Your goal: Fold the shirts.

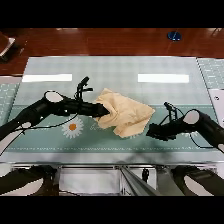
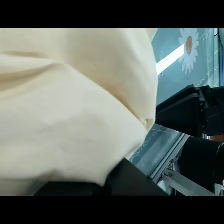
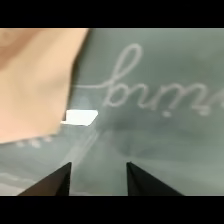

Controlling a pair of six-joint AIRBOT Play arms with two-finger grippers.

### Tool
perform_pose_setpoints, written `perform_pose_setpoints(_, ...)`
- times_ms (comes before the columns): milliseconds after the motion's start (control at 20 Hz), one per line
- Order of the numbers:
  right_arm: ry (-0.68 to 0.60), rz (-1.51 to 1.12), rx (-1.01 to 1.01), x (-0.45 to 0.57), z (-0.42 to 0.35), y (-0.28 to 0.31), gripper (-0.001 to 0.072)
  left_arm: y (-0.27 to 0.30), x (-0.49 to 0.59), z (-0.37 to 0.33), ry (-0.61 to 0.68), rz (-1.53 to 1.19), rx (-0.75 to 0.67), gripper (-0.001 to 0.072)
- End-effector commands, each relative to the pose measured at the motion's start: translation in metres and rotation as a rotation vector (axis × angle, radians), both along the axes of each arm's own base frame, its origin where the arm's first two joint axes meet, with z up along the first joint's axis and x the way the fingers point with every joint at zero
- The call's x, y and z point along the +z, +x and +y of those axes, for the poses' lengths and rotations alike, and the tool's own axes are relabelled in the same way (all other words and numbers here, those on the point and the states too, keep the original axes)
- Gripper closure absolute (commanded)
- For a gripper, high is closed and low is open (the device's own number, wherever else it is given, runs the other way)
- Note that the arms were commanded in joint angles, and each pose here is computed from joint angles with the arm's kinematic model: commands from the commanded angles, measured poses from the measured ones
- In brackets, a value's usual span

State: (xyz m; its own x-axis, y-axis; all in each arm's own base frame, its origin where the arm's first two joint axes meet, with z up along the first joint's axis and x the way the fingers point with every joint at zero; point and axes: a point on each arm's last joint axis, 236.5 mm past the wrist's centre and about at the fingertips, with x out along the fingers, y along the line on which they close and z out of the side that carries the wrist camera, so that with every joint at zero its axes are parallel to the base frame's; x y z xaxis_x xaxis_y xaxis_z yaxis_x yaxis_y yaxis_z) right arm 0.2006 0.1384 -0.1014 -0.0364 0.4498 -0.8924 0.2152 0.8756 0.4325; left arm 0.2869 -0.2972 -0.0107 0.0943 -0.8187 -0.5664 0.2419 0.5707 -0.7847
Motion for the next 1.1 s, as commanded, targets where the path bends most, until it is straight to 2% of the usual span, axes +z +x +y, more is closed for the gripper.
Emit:
perform_pose_setpoints(0,0.093,0.01,-0.045,-0.011,0.031,0.012,0.0304,-0.001,0.007,-0.002,-0.015,-0.003,-0.022,0.0679)
perform_pose_setpoints(300,0.187,-0.012,-0.126,-0.013,0.051,0.039,0.031,-0.001,0.008,-0.003,-0.021,0.0,-0.019,0.0679)
perform_pose_setpoints(400,0.193,-0.043,-0.123,-0.006,0.054,0.054,0.0349,0.0,0.009,-0.004,-0.028,0.003,-0.014,0.0679)
perform_pose_setpoints(450,0.197,-0.061,-0.118,-0.002,0.055,0.063,0.0401,0.0,0.01,-0.004,-0.033,0.005,-0.012,0.0679)
perform_pose_setpoints(550,0.216,-0.113,-0.047,0.007,0.061,0.074,0.0698,0.002,0.01,-0.004,-0.032,0.003,-0.007,0.0679)
perform_pose_setpoints(650,0.262,-0.128,0.07,0.027,0.072,0.071,0.0695,0.005,0.013,-0.003,-0.036,-0.005,-0.004,0.0679)
perform_pose_setpoints(750,0.242,-0.172,0.178,0.052,0.07,0.078,0.0695,0.02,0.034,0.0,-0.059,-0.055,0.019,0.0679)
perform_pose_setpoints(900,0.109,-0.394,0.23,0.127,0.044,0.127,0.0695,0.071,0.116,0.018,-0.164,-0.22,0.128,0.0679)
perform_pose_setpoints(1050,-0.018,-0.748,0.169,0.265,0.003,0.183,0.0695,0.116,0.233,0.058,-0.279,-0.456,0.264,0.0679)
